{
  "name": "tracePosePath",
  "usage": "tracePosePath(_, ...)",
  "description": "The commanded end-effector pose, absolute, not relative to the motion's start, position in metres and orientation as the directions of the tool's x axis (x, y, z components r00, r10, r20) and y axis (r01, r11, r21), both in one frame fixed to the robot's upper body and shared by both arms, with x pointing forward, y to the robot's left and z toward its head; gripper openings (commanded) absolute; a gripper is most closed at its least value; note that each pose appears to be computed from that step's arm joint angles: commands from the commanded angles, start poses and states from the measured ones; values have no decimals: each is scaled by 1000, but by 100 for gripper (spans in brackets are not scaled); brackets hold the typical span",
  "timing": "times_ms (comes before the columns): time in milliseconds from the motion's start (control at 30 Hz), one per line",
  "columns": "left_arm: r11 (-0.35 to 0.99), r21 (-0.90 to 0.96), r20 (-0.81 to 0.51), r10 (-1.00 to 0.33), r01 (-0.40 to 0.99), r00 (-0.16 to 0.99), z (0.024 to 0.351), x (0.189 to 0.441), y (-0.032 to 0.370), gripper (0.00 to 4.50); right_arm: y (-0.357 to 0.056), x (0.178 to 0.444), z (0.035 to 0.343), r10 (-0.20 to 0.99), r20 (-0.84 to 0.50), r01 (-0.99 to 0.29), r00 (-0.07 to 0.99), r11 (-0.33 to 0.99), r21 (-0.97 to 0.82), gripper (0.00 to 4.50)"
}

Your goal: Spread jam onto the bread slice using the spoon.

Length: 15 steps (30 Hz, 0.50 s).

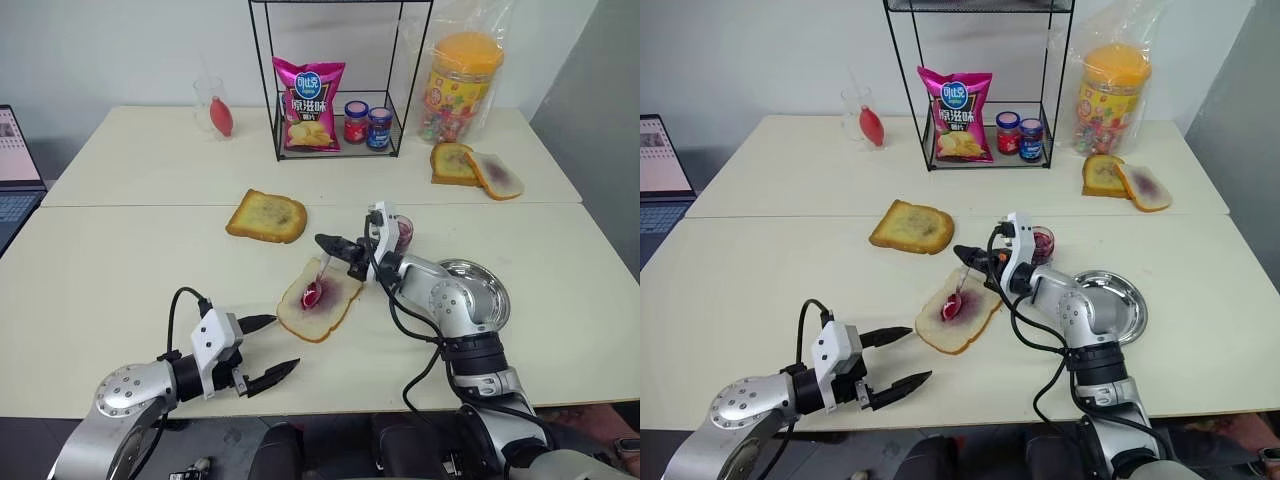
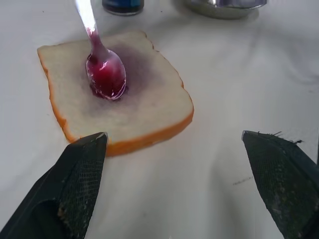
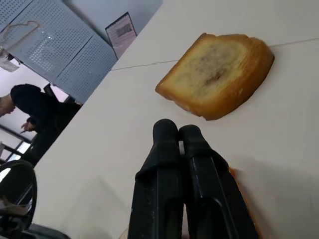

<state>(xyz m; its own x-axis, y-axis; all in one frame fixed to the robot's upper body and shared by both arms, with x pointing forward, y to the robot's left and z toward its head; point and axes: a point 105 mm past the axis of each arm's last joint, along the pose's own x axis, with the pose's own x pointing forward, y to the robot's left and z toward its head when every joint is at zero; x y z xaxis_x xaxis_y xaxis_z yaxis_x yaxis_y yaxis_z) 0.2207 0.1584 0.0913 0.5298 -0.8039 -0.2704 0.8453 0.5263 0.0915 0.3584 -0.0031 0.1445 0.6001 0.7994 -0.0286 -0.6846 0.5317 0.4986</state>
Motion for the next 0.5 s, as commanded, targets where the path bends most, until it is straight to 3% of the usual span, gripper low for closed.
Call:
tracePosePath(33, 516, 114, -253, -812, 849, 527, 103, 222, 154, 450, -11, 370, 167, 752, 54, -689, 657, 569, 449, 3)
tracePosePath(233, 508, 111, -253, -817, 854, 519, 104, 223, 150, 450, -17, 367, 187, 760, 109, -717, 641, 543, 438, 3)
tracePosePath(500, 450, 167, -251, -841, 877, 479, 110, 229, 152, 450, -37, 316, 236, 873, 229, -847, 431, 305, 435, 3)
